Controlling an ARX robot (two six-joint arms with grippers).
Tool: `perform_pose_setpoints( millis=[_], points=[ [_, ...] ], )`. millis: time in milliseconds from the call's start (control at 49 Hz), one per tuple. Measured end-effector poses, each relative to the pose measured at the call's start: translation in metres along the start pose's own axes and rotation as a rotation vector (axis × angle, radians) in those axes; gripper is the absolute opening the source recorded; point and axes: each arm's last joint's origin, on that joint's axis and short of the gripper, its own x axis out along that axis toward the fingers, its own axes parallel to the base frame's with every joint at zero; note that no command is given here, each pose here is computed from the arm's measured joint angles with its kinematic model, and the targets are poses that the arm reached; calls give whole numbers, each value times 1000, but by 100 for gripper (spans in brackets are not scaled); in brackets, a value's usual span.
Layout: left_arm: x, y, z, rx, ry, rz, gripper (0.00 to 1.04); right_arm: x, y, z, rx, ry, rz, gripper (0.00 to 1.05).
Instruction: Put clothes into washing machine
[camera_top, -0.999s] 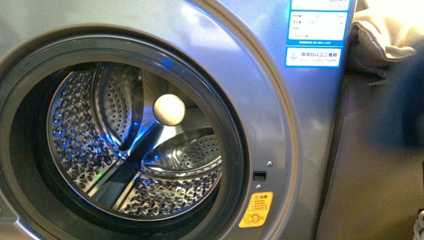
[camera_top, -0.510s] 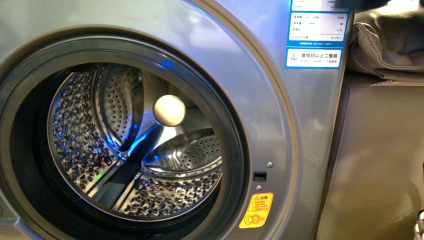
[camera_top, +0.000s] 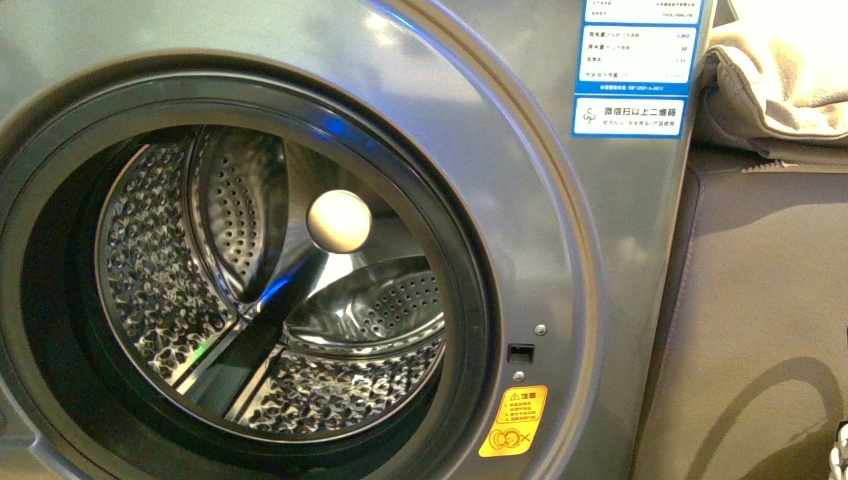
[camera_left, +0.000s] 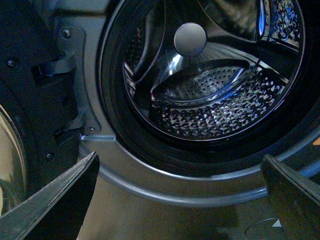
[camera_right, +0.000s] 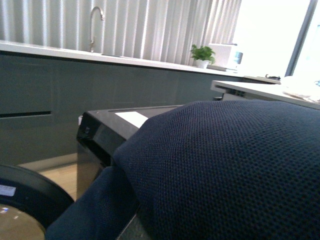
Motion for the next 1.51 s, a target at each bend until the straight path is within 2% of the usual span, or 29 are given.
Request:
perform_pose_setpoints(
  millis=[224,816,918,1020,1101,1203,1509],
  points=[
    [0,0,0,0,0,0,98,4,-2,-4,62,20,127,13],
    [0,0,0,0,0,0,98,6,-4,-3,90,13,133,12],
    [1,3,8,-162,-37,-96,98,6,-4,-3,90,13,133,12],
    [4,8,24,-231,-58,-94,98,6,-4,-3,90,13,133,12],
    [6,11,46,-242,-102,-117,98,6,-4,-3,90,13,133,12],
    [10,11,72,-224,-142,-145,98,6,-4,-3,90,13,133,12],
    [17,8,169,-78,-302,-266,98,6,-4,-3,91,13,133,12]
  ],
)
